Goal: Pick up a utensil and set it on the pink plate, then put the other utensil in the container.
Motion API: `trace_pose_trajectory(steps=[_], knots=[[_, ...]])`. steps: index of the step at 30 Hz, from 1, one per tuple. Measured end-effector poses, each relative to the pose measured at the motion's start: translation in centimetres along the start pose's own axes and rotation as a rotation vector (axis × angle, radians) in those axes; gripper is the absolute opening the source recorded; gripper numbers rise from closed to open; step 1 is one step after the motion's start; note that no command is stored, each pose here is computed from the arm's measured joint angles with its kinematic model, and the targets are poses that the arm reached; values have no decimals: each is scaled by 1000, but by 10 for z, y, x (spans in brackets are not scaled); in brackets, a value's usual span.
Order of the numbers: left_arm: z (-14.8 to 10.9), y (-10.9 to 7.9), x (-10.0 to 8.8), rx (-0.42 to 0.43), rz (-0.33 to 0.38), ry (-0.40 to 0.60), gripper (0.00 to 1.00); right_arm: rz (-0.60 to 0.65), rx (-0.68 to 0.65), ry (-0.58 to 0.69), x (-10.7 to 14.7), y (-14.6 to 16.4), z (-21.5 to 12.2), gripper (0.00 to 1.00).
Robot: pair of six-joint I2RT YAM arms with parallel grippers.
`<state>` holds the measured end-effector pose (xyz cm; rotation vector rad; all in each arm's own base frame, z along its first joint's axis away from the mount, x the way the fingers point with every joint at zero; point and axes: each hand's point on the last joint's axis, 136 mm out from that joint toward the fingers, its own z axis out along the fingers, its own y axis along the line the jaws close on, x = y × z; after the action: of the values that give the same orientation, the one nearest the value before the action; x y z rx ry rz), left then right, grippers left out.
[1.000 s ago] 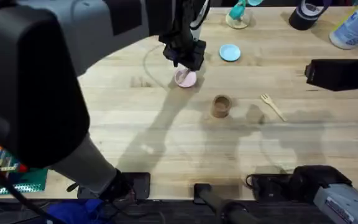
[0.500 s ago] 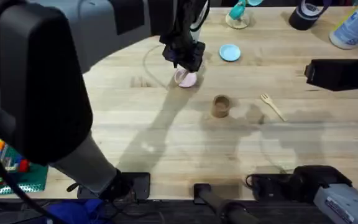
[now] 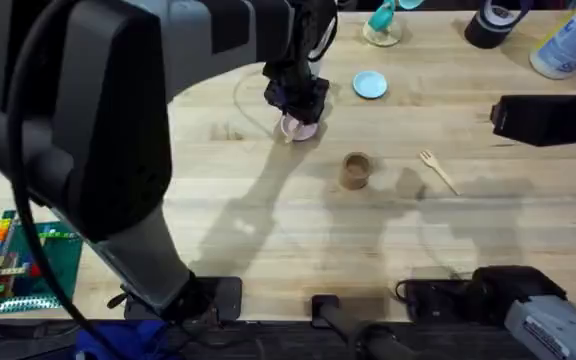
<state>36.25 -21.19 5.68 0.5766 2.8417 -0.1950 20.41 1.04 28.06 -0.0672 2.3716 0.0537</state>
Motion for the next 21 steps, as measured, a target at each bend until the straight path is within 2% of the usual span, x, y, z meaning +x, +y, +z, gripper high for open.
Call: trace_pose_trajectory(steps=[2,9,16,21], knots=[[0,0,0,0,0,-1,120,0,0,0,0,0,0,998],[0,0,0,0,0,0,142,0,0,0,0,0,0,998],[0,0,0,0,0,0,255,0,0,0,0,0,0,998],[0,0,0,0,0,0,382,0,0,0,0,0,0,997]])
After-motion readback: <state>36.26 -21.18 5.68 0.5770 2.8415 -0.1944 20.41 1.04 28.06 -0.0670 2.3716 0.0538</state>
